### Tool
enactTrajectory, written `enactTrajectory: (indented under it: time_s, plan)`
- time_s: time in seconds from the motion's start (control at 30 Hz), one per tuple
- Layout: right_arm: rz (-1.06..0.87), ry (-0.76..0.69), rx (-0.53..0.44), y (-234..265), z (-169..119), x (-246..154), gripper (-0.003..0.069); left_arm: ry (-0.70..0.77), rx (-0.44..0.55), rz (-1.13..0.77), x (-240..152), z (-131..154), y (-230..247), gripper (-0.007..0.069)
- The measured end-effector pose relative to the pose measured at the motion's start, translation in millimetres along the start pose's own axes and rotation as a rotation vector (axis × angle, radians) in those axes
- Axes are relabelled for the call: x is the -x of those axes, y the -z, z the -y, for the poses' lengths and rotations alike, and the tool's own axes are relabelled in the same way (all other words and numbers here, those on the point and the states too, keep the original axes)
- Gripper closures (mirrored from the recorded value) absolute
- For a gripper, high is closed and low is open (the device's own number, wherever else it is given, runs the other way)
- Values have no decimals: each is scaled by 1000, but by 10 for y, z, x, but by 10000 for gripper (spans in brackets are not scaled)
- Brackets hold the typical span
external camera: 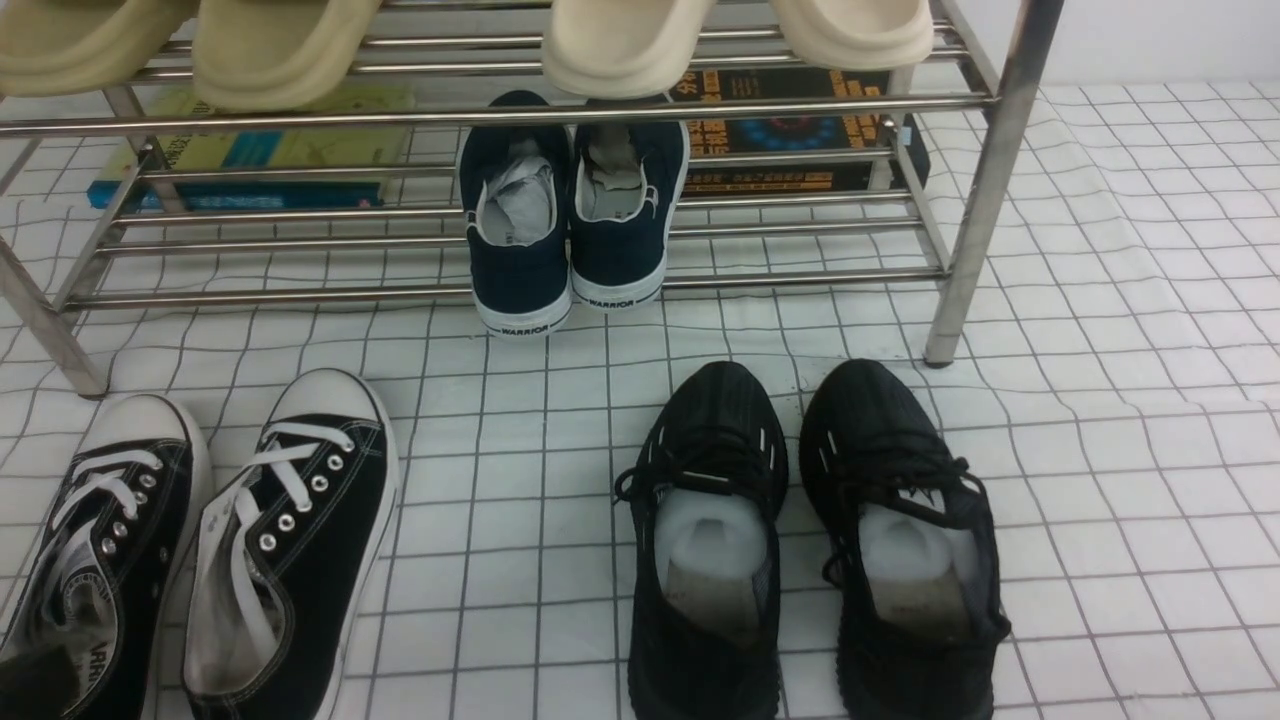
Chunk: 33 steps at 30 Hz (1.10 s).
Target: Take the shoes off the shelf with your hand from the white checkered tablecloth.
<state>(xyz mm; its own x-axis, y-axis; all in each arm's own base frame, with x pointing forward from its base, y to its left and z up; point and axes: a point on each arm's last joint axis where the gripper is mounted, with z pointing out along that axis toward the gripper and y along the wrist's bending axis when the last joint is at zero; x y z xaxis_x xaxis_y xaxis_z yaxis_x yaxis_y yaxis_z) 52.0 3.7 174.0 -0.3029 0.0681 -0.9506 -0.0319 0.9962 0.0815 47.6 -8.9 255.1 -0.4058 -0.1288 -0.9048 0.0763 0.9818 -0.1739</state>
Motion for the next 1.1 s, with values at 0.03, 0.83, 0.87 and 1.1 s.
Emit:
enactTrajectory:
  time_s: [0.03, 0.83, 0.87, 1.1]
  plan:
    - [0, 0, 0, 0, 0, 0, 420, 0, 1, -4, -12, -3, -8, 617]
    - [0, 0, 0, 0, 0, 0, 420, -87, 70, 122, -489, -165, -257, 592]
    - [0, 0, 0, 0, 0, 0, 420, -87, 70, 120, -507, -169, -263, 592]
    - [0, 0, 0, 0, 0, 0, 420, -86, 71, 115, -723, -210, -361, 585]
